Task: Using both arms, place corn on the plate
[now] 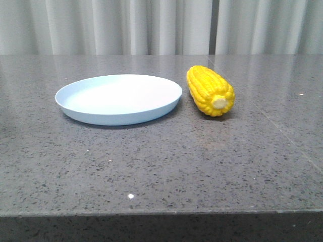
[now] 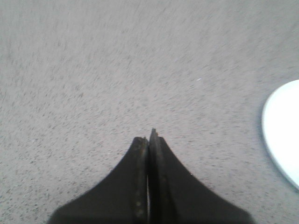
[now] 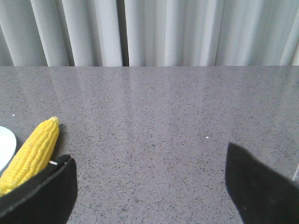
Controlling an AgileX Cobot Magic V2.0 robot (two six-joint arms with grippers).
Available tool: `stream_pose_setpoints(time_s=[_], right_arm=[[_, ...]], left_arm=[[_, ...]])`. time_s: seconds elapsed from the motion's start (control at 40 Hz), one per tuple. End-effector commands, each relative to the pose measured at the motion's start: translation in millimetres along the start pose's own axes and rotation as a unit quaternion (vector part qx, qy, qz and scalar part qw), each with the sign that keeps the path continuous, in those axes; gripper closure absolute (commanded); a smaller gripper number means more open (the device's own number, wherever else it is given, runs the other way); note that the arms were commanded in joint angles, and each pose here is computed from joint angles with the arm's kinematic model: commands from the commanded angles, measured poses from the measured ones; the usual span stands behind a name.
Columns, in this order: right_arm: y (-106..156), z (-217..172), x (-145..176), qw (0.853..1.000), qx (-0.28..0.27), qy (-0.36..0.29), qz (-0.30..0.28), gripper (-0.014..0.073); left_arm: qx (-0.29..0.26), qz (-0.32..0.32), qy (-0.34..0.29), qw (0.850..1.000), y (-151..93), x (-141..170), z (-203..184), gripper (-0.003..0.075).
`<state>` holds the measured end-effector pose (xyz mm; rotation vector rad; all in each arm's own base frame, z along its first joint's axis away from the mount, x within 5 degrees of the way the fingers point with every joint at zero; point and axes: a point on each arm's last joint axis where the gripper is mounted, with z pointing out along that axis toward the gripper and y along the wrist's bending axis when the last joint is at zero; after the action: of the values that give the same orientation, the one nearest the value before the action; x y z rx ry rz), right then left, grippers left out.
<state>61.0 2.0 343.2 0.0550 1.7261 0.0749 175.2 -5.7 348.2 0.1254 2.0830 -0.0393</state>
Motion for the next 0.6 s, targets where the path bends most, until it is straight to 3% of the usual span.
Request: stream_pose_setpoints(time_s=[0.0,0.28,0.58], right_arm=[[0.6,-2.0,-17.0,0.999,0.002,-0.046,-0.002,-0.0069],[0.6,-2.0,-17.0,0.999,0.002,-0.046,-0.002,-0.0069],[0.6,-2.0,-17.0,0.999,0.002,-0.046,-0.002,-0.0069]], left_arm=[[0.006,0.005,-0.108,0.994,-8.6,5.0,-25.1,0.0741],[0.023,0.017,-0.160,0.987,-17.7,63.4,-56.7,0.0741],[0.018,0.018,-0.226,0.974,-17.9,81.0,-80.1,0.0741]])
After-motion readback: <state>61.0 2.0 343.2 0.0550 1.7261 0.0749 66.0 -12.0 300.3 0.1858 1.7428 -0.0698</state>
